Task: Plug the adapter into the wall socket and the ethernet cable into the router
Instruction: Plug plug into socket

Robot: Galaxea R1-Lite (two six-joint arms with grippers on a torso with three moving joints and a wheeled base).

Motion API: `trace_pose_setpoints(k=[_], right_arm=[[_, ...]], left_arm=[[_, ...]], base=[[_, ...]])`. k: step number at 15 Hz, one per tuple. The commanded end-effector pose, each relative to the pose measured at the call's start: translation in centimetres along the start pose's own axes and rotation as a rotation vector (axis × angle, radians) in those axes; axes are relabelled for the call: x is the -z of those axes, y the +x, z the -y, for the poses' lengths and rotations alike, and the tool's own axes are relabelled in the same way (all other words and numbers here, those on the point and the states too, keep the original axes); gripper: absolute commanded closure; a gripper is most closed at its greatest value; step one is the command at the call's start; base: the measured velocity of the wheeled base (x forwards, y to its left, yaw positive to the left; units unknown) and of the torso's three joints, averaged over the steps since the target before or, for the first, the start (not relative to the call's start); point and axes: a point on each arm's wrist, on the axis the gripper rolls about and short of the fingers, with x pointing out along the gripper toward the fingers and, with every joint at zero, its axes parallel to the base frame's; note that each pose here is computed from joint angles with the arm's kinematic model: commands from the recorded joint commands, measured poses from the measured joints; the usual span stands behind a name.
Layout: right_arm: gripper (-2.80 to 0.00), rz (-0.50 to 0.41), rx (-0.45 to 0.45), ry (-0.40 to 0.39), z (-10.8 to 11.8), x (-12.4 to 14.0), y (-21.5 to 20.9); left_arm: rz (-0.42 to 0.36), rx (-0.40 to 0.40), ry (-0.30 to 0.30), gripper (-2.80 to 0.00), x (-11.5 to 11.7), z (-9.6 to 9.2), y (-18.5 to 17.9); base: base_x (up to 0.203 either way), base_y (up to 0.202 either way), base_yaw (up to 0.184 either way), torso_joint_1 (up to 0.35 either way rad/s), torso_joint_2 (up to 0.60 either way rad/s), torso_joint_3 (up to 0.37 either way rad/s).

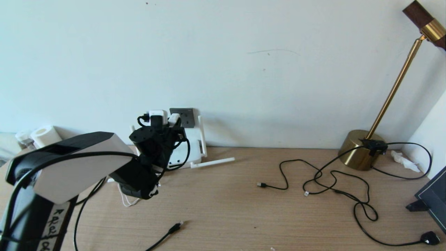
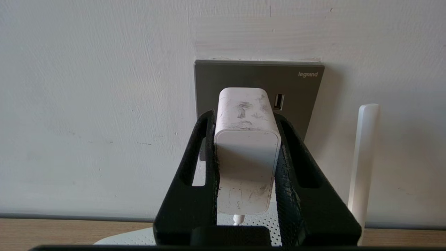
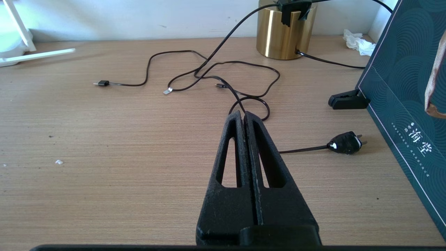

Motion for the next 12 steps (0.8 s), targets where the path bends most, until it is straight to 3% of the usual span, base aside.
trace_pose_setpoints(k=[1, 12], right_arm=[[0.0, -0.001, 0.0, 0.0, 0.0, -0.01, 0.01], [0.0, -0.001, 0.0, 0.0, 0.0, -0.01, 0.01]], left_arm=[[0.004, -0.002, -0.001, 0.0, 0.11, 0.01, -0.02], [0.003, -0.002, 0.0, 0.0, 0.16, 0.0, 0.0]], base=[[0.0, 0.0, 0.0, 0.0, 0.0, 0.0], [0.0, 0.0, 0.0, 0.0, 0.0, 0.0]])
